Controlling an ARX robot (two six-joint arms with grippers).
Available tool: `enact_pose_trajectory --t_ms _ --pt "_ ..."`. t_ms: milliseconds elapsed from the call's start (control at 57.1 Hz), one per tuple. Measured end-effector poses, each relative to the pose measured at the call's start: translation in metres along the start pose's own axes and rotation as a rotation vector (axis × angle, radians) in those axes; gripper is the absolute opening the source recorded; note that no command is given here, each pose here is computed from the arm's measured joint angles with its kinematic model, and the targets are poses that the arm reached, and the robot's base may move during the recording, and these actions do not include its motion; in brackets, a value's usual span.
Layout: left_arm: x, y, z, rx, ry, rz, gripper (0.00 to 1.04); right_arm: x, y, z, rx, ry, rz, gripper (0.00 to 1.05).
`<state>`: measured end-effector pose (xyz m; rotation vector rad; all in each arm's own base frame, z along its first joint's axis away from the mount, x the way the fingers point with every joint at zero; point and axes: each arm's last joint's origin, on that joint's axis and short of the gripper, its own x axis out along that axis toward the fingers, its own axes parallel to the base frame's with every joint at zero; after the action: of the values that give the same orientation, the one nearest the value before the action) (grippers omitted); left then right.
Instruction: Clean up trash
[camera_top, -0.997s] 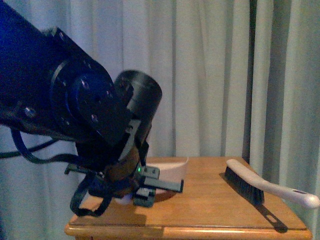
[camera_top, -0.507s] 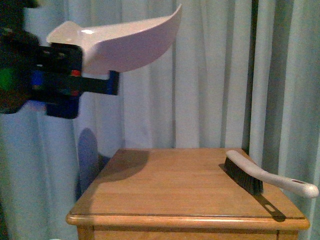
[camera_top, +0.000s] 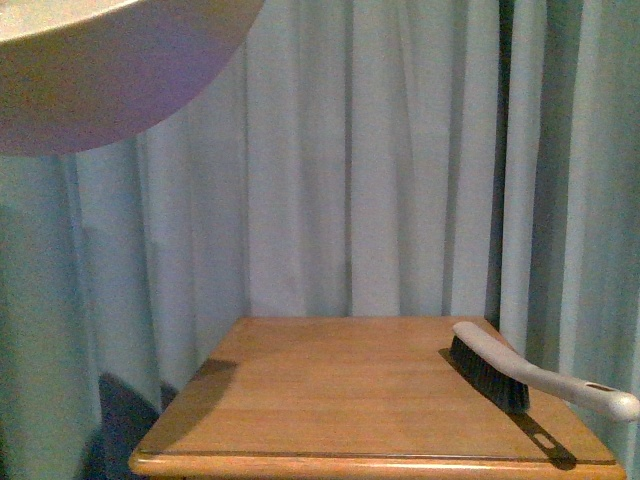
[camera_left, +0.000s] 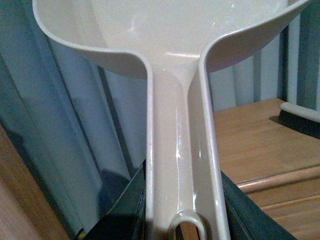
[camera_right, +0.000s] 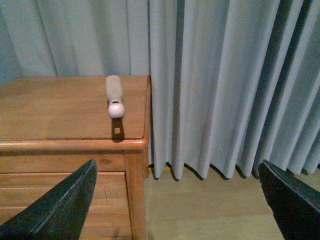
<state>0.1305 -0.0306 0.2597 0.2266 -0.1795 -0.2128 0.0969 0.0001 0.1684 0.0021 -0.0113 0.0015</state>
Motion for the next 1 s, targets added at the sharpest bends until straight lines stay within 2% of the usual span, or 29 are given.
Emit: enact_pose_trajectory --t_ms 105,192,280,367,560,682,805,997 --pt "-0.011 0.012 -0.003 -0.008 0.003 0.035 0.28 0.000 0.000 0.000 -0.003 -0.001 -0.004 0.97" --pt "-0.013 0.018 -0.007 -0.019 0.019 0.089 0.28 0.005 0.004 0.005 -0.072 0.009 -0.258 0.97" --pt "-0.014 0.018 -0.008 -0.026 0.022 0.090 0.28 0.013 0.010 0.010 -0.105 0.099 -0.338 0.97" --pt "-0.014 0.018 -0.008 -0.026 0.019 0.076 0.28 0.027 0.014 0.024 -0.084 0.155 -0.296 0.97" --pt "-0.014 0.018 -0.008 -0.029 0.019 0.080 0.28 0.085 0.023 0.082 0.003 0.211 -0.155 0.97" --pt "-0.014 0.018 -0.008 -0.029 0.019 0.079 0.28 0.139 0.036 0.111 0.065 0.344 -0.077 0.97" --pt "-0.014 0.018 -0.008 -0.029 0.019 0.080 0.28 0.190 0.054 0.120 0.086 0.505 -0.050 0.97" --pt "-0.014 0.018 -0.008 -0.029 0.019 0.081 0.28 0.241 0.070 0.124 0.103 0.641 -0.020 0.97"
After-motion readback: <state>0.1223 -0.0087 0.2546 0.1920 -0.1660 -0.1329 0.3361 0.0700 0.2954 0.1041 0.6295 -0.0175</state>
